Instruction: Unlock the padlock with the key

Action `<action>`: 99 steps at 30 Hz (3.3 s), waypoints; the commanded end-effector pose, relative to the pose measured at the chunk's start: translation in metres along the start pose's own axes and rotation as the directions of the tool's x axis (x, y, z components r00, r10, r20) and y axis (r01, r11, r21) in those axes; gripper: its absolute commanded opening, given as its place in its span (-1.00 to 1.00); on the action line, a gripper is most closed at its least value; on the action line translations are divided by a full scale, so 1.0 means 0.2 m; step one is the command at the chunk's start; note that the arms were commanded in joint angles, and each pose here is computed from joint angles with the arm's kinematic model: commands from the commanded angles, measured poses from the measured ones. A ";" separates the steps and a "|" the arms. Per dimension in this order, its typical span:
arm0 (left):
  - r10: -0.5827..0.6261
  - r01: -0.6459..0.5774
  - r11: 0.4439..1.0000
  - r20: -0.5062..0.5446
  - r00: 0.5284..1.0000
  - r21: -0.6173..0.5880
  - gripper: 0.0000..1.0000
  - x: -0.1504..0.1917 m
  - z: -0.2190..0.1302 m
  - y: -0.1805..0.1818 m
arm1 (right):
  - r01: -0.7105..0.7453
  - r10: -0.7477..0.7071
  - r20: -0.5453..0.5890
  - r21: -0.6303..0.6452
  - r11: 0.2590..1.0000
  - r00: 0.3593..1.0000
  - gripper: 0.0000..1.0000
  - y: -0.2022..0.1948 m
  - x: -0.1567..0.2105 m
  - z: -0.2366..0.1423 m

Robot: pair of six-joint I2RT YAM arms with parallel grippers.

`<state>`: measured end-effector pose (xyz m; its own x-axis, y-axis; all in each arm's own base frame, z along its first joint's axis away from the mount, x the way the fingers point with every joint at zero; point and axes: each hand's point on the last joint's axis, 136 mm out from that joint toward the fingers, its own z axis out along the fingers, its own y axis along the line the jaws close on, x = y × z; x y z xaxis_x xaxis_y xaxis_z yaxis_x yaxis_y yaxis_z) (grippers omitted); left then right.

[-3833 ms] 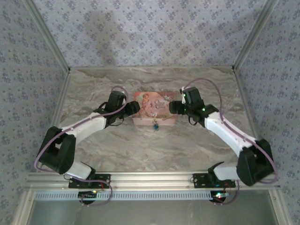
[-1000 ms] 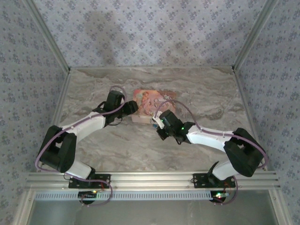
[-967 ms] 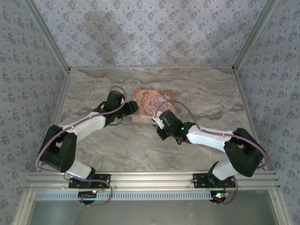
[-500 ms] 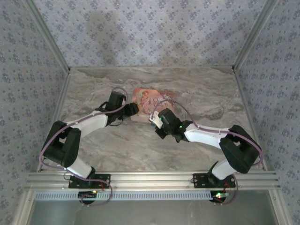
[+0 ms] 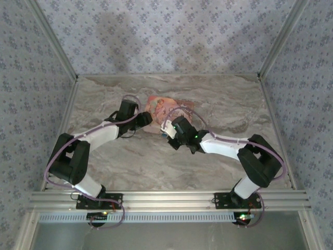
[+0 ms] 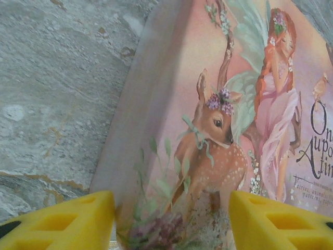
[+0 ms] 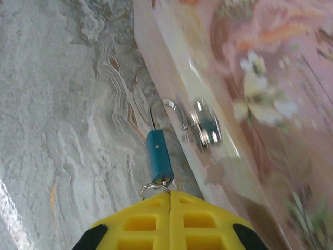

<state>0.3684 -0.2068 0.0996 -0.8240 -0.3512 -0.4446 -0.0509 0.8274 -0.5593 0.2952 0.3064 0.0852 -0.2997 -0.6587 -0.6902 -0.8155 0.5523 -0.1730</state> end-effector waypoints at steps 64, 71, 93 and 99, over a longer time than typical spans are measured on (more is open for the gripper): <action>-0.033 0.026 0.995 0.079 0.996 0.100 0.25 0.25 -0.43 -0.01 | -0.713 0.747 0.244 0.575 0.402 0.618 -1.00 -0.64 0.77 -0.89; -0.036 0.028 0.994 0.074 0.997 0.102 0.25 0.26 -0.42 -0.01 | -0.705 0.804 0.241 0.651 0.282 0.544 -1.00 -0.72 0.92 -0.87; 0.100 -0.093 0.994 0.144 0.985 -0.056 0.96 0.11 -0.54 0.03 | -0.771 0.793 0.258 0.522 0.366 0.551 1.00 -0.79 0.60 -0.92; 0.226 -0.184 0.958 0.185 0.956 -0.221 0.96 -0.09 -0.66 0.12 | -0.763 0.761 0.325 0.559 0.325 0.561 1.00 -0.95 0.55 -0.98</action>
<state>0.3058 -0.1465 0.1766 -0.7092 -0.3278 -0.6242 -0.0297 0.8985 -0.4380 0.3113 0.0411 0.1698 -0.6479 0.2317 -0.7257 0.2122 0.9698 0.1202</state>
